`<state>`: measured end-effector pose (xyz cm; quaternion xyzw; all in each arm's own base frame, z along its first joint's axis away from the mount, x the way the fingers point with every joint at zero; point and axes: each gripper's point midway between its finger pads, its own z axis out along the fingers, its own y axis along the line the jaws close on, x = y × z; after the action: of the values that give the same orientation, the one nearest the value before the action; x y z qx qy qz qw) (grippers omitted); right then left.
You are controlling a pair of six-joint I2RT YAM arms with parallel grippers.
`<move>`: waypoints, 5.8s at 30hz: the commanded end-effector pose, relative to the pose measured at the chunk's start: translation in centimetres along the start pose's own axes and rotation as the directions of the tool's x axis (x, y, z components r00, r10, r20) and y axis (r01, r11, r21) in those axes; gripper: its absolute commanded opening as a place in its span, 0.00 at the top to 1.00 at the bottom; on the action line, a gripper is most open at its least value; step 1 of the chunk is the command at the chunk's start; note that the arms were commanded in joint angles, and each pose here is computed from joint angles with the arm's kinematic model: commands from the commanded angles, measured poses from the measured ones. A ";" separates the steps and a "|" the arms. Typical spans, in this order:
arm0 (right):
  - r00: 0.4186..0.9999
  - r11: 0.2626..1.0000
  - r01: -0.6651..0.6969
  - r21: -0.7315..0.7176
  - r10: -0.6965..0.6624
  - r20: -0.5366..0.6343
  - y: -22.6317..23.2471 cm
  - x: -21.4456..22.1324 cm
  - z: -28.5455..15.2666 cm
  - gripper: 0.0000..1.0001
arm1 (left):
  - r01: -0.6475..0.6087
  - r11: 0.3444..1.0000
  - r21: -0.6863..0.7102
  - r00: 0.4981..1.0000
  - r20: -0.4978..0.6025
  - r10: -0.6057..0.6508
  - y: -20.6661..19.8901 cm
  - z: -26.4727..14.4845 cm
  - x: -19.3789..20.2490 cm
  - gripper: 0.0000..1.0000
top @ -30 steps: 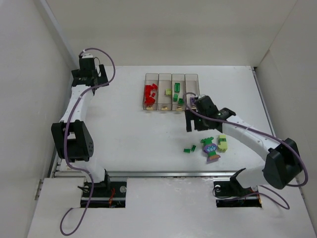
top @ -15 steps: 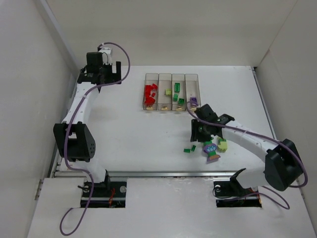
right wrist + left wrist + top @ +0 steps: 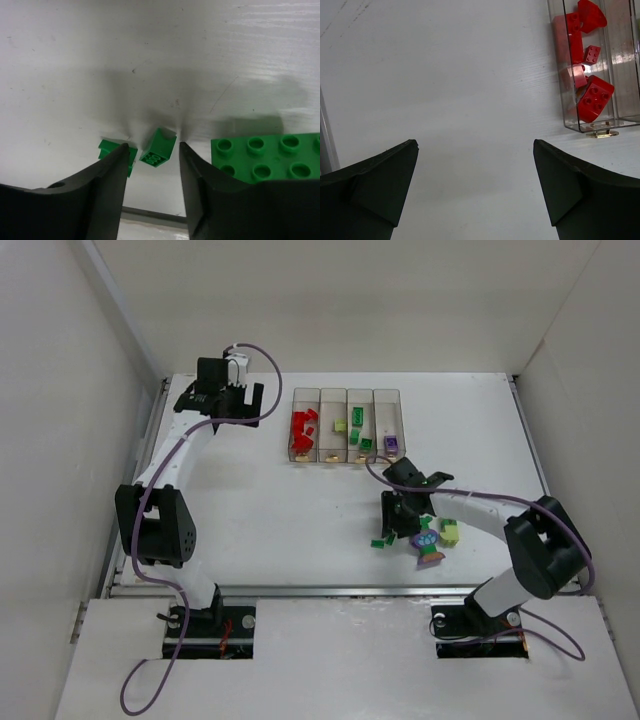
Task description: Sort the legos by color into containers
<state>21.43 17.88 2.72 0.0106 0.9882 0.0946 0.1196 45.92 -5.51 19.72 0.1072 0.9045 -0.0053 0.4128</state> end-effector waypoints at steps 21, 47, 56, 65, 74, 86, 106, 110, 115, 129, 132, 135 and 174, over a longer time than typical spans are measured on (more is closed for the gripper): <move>0.779 0.958 0.282 0.047 -0.257 0.572 8.1 -19.7 -9.3 1.00 | 0.334 0.940 -0.074 0.918 0.253 -0.307 5.8 -5.0 -7.0 0.00; 0.756 0.967 0.197 0.160 -0.253 0.604 8.2 -32.6 -6.2 0.20 | 0.456 0.890 0.027 0.872 0.186 -0.452 5.6 -5.6 -4.4 0.00; 0.675 0.813 0.582 0.021 -0.497 0.545 10.3 -22.4 -11.8 0.09 | 0.446 0.894 0.042 0.878 0.172 -0.446 5.3 -5.3 -4.3 0.00; 0.732 0.748 0.659 -0.078 -0.662 -0.158 6.1 -0.3 -3.9 0.12 | 0.427 0.901 0.070 0.891 0.138 -0.433 4.7 -4.2 -3.7 0.00; 0.688 0.733 0.679 -0.039 -0.654 -0.314 5.1 3.3 -1.3 0.13 | 0.425 0.900 0.098 0.893 0.122 -0.434 4.2 -3.9 -3.6 0.00; 0.674 0.703 0.709 0.059 -0.650 -0.350 4.1 2.0 0.4 0.43 | 0.433 0.899 0.072 0.889 0.129 -0.439 5.0 -3.9 -3.4 0.00; 0.795 0.905 0.424 0.018 -0.382 0.470 14.2 -22.2 -9.0 1.00 | 0.440 0.898 0.021 0.888 0.141 -0.439 5.9 -3.8 -3.3 0.00; 0.828 0.974 0.227 0.002 -0.194 0.526 11.7 -29.2 -7.4 1.00 | 0.431 0.902 0.013 0.890 0.157 -0.428 6.1 -4.5 -3.7 0.00; 0.822 0.979 0.198 -0.054 -0.136 0.552 10.8 -33.3 -5.3 1.00 | 0.430 0.903 -0.012 0.890 0.173 -0.422 6.9 -5.0 -3.8 0.00; 0.781 0.980 0.201 -0.006 -0.157 0.604 9.9 -35.0 -5.6 0.41 | 0.433 0.901 -0.034 0.888 0.188 -0.420 8.0 -5.5 -4.0 0.00; 0.746 0.982 0.191 -0.004 -0.143 0.650 9.6 -35.0 -8.3 0.35 | 0.432 0.901 -0.024 0.889 0.176 -0.422 7.8 -5.1 -3.8 0.00; 0.736 0.978 0.208 -0.013 -0.147 0.661 9.8 -34.8 -9.1 0.26 | 0.437 0.900 -0.012 0.889 0.162 -0.429 7.8 -4.6 -3.5 0.00; 0.800 0.814 -0.571 0.108 0.522 0.296 -15.4 -7.4 -6.3 0.05 | 0.396 0.909 0.129 0.907 0.099 -0.409 6.4 -3.3 -4.1 0.00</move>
<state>27.36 2.14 6.85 0.2994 0.9343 0.0463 0.1881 46.81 0.44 23.25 -0.0756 0.8902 -0.1361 0.4282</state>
